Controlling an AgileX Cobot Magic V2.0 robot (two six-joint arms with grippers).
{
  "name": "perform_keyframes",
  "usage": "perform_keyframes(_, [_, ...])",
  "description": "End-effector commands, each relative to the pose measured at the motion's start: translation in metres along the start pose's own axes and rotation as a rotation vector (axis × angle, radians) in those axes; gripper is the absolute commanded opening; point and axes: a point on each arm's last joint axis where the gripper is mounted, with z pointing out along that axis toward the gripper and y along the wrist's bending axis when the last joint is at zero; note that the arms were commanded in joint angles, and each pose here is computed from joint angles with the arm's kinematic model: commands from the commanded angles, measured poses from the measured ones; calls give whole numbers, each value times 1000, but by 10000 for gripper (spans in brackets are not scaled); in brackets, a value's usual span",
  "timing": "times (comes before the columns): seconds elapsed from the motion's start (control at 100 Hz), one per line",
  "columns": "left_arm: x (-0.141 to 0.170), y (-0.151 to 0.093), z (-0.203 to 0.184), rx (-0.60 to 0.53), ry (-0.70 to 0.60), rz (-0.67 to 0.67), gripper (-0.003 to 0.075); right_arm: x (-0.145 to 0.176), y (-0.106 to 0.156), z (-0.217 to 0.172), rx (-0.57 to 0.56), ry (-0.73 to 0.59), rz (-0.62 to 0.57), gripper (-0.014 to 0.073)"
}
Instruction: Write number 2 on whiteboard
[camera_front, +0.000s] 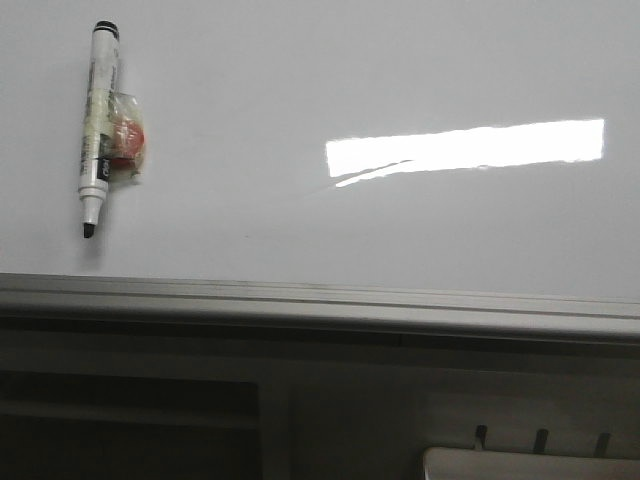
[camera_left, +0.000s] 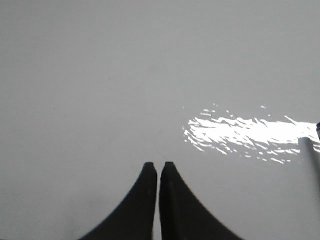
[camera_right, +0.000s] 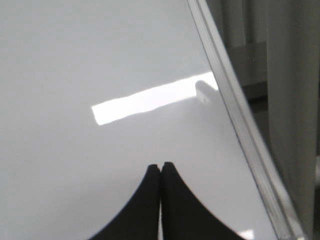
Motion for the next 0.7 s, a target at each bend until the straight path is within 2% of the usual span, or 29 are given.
perform_keyframes(0.0, [-23,-3,1,5,-14,-23,-21,-30,7,-4,-42,-35,47,-60])
perform_keyframes(0.09, [-40,-5,7,10,79,-8,-21,-49,13,-5,-67,98,-9,-60])
perform_keyframes(0.12, [-47,-6,8,12,81,-8,-20,-50,13,-6,-72,164,-28,-60])
perform_keyframes(0.21, [-64,-8,13,14,81,-11,-20,-69,18,-8,-86,232,-32,-60])
perform_keyframes(0.28, [-75,-9,15,18,66,-28,-20,-81,20,-9,-90,225,-32,-60])
perform_keyframes(0.43, [-84,-10,16,21,49,-32,-6,-86,21,-10,-102,198,-31,-60])
perform_keyframes(0.5, [-84,-10,16,21,47,-36,82,-86,21,-10,-108,201,-31,-60])
perform_keyframes(0.63, [-85,-10,16,22,34,-43,372,-81,21,-10,-125,232,-38,-60])
perform_keyframes(0.69, [-87,-10,16,20,17,-37,432,-79,20,-9,-121,232,-47,-60])
